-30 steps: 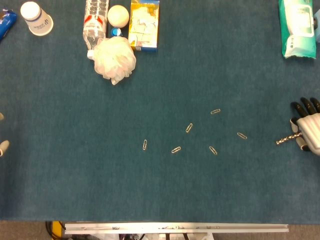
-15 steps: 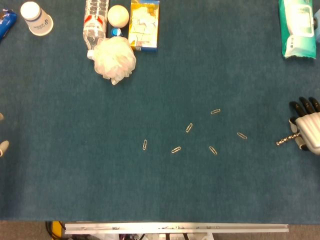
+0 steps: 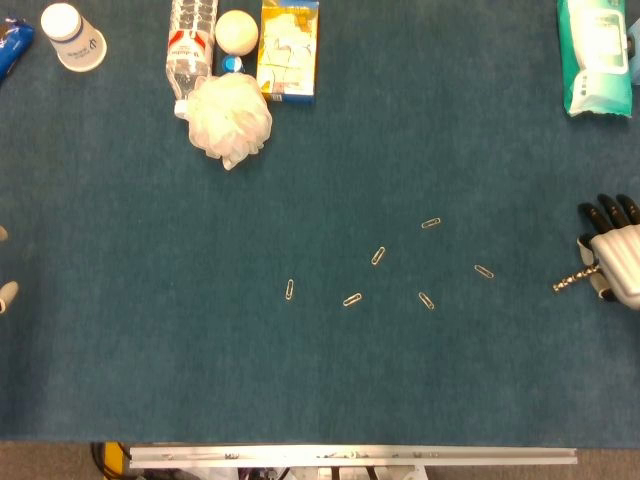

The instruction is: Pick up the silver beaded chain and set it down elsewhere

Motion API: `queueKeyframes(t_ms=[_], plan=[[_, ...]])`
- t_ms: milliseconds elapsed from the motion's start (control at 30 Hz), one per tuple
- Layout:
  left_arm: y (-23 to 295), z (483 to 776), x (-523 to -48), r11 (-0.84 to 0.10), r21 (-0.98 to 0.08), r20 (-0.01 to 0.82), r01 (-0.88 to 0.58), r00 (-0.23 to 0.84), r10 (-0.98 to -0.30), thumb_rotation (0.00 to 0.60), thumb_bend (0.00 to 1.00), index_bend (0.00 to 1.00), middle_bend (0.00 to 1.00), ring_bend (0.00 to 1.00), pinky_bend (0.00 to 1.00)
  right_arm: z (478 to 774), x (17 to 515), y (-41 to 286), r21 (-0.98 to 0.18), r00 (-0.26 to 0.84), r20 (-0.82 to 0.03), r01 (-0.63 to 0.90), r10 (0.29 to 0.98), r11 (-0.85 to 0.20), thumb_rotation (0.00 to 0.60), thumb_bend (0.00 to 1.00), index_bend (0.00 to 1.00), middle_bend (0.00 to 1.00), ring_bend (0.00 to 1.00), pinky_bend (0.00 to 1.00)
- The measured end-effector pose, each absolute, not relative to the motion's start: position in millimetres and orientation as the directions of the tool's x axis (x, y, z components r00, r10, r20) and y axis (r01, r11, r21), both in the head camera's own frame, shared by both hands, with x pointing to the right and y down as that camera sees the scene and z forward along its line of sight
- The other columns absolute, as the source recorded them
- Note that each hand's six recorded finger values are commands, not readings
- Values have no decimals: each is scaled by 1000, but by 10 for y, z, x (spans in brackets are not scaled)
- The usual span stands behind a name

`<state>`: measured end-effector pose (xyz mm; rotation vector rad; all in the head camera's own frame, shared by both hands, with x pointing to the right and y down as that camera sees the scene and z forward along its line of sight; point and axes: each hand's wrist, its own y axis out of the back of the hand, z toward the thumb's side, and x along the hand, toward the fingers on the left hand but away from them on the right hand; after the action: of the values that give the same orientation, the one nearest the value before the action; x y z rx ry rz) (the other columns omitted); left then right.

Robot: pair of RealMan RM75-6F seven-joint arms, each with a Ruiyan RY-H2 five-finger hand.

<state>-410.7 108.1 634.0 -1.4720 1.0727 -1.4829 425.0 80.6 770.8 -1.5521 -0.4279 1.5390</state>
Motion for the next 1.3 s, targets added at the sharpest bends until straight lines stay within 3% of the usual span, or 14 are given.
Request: queueKeyframes(t_ms=[433,1300], plan=[[1080,6338,-4109,-346,-938,347,-38,-34,-937,600,154,390,290,149,315,7652,4216,814,-779,188,-610,-319,770,-539,600,360,627,140,8,78],[1077,6282,-4140,-330,-943,332,-46,-44,-942,600,154,390,290,149,315,7167,3915,802,-840,294,-530,-310,796,-445,600,361,637,140,8,79]])
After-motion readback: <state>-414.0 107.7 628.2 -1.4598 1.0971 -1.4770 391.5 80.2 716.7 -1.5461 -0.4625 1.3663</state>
